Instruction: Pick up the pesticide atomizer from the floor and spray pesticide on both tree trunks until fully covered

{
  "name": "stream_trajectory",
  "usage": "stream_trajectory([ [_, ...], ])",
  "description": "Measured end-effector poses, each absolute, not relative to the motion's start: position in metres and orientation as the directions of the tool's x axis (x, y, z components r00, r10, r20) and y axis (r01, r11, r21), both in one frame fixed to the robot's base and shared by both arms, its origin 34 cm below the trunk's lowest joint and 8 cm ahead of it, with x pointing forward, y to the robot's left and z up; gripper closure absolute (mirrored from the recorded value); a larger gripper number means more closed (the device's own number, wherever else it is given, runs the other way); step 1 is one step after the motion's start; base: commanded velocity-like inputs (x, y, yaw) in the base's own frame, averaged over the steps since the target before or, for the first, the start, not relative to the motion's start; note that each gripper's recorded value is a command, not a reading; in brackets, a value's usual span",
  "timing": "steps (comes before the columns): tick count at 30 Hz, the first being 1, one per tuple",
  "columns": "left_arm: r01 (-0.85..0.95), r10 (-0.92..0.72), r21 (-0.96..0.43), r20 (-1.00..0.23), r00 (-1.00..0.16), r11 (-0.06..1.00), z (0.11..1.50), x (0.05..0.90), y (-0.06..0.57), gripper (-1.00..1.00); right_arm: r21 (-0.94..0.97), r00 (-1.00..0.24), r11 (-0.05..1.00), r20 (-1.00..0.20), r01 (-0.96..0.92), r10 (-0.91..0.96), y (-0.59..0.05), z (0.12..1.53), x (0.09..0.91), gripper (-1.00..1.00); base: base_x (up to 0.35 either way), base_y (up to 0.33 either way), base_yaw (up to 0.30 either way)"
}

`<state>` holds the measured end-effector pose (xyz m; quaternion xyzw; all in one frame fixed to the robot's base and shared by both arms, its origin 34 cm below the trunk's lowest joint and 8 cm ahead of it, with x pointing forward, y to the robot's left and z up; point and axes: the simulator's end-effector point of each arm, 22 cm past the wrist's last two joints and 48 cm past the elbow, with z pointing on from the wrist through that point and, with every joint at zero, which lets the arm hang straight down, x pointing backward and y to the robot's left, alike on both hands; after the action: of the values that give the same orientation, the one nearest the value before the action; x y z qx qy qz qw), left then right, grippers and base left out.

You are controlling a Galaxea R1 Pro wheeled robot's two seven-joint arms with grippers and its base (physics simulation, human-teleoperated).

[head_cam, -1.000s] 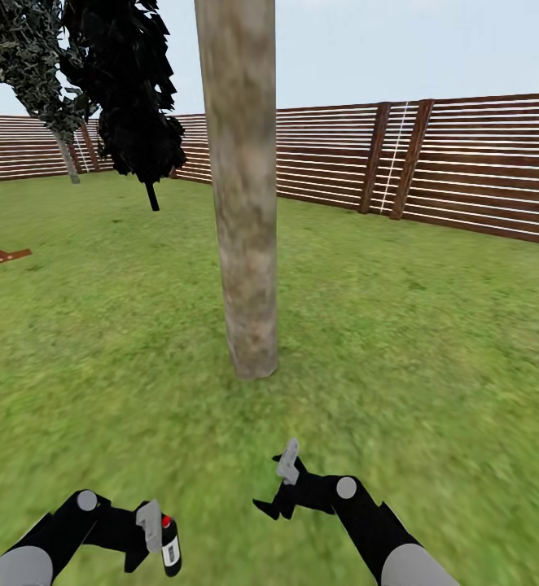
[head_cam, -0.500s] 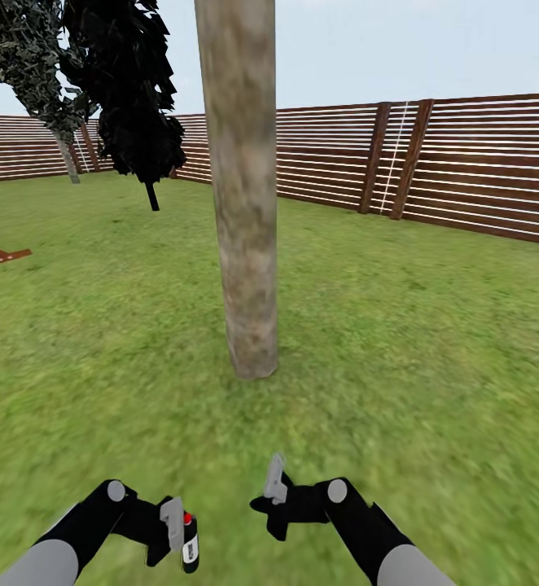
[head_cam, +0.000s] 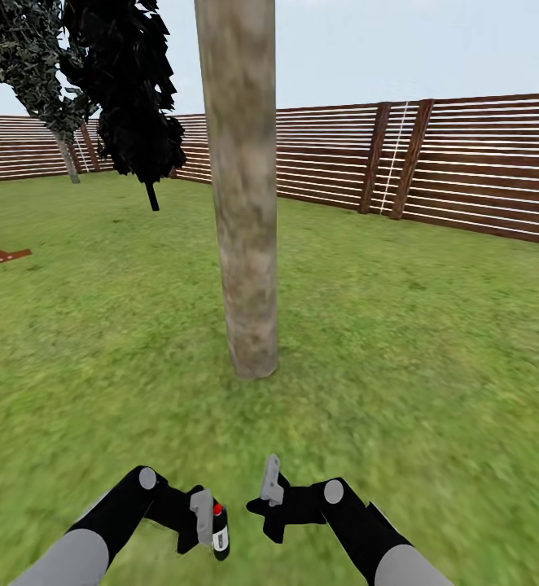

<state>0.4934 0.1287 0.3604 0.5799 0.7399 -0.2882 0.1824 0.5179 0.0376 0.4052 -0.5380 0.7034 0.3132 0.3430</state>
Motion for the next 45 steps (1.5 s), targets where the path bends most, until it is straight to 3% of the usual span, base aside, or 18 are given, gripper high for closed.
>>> stream_trajectory([
  [34,0.972,0.706,-0.212,-0.673,-0.219,0.099,0.378,0.492,0.067,1.00,0.059,-0.175,0.226,-0.824,-0.972,-0.539,0.039,0.409,0.522,1.00,0.000,0.000,0.000],
  [39,0.969,0.721,-0.222,-0.653,-0.230,0.109,0.372,0.489,0.081,1.00,0.059,-0.175,0.226,-0.824,-0.972,-0.539,0.039,0.409,0.522,1.00,0.000,0.000,0.000],
  [45,0.962,0.776,-0.212,-0.573,-0.263,0.170,0.357,0.493,0.156,1.00,0.059,-0.175,0.226,-0.824,-0.972,-0.539,0.038,0.409,0.522,1.00,0.000,0.000,0.000],
])
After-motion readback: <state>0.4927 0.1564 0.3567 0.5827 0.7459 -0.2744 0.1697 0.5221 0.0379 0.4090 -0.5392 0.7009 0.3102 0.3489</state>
